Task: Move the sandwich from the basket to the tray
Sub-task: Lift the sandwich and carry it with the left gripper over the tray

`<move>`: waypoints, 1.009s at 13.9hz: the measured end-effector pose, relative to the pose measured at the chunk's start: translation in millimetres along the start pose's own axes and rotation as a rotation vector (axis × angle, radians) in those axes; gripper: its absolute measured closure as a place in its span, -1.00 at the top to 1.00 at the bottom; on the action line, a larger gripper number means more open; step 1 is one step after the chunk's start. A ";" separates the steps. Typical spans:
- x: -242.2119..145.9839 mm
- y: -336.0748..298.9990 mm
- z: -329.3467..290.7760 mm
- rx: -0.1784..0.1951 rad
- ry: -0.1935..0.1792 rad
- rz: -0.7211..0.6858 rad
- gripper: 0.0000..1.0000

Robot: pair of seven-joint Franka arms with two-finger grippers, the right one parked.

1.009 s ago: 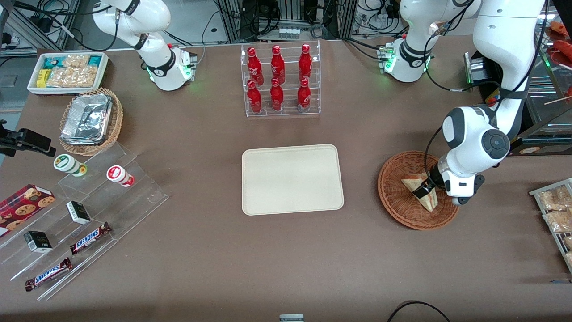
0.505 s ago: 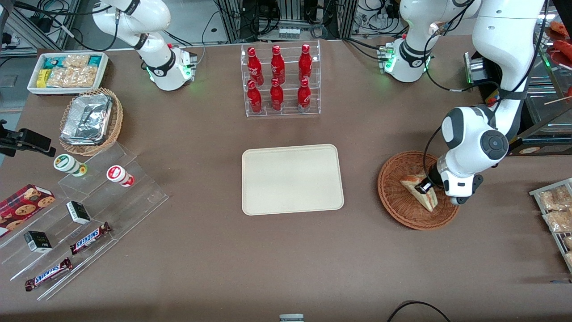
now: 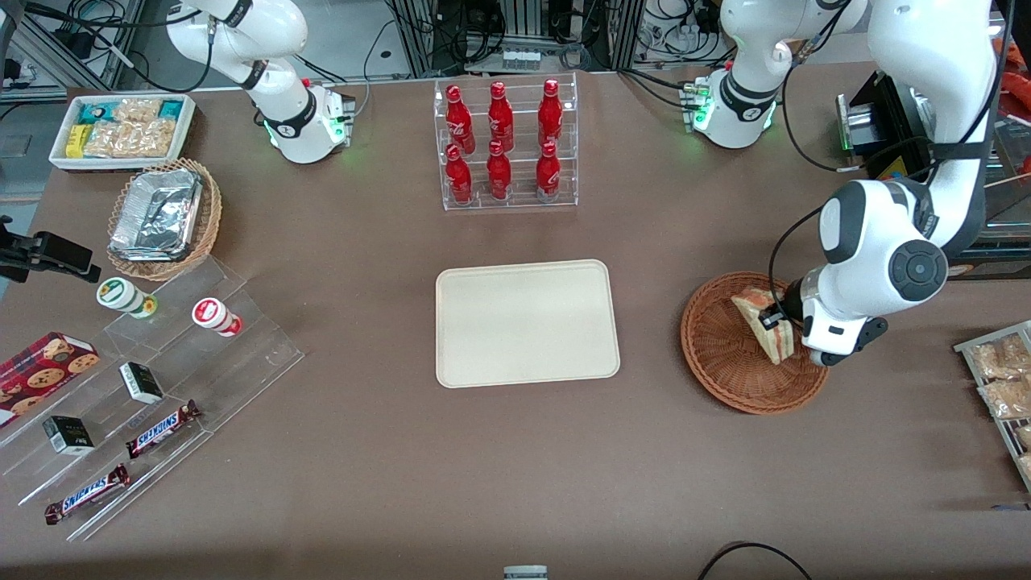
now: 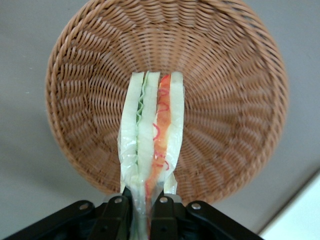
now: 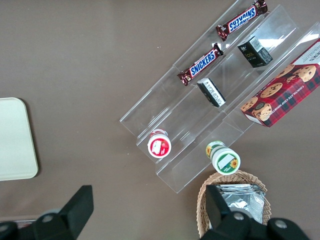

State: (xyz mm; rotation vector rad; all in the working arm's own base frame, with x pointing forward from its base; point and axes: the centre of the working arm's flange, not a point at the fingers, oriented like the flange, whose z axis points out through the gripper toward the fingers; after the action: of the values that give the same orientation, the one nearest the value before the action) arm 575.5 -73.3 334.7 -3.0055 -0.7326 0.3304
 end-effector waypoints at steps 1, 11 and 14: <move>-9.7 14.4 -9.4 0.017 -0.001 0.035 -0.68; -130.4 191.8 8.4 -0.030 -0.066 0.194 -0.68; -174.4 257.1 29.3 -0.022 -0.059 0.208 -0.68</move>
State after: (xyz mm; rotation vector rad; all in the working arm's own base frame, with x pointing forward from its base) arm 534.2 -382.3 320.2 -3.1112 -0.4296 0.4220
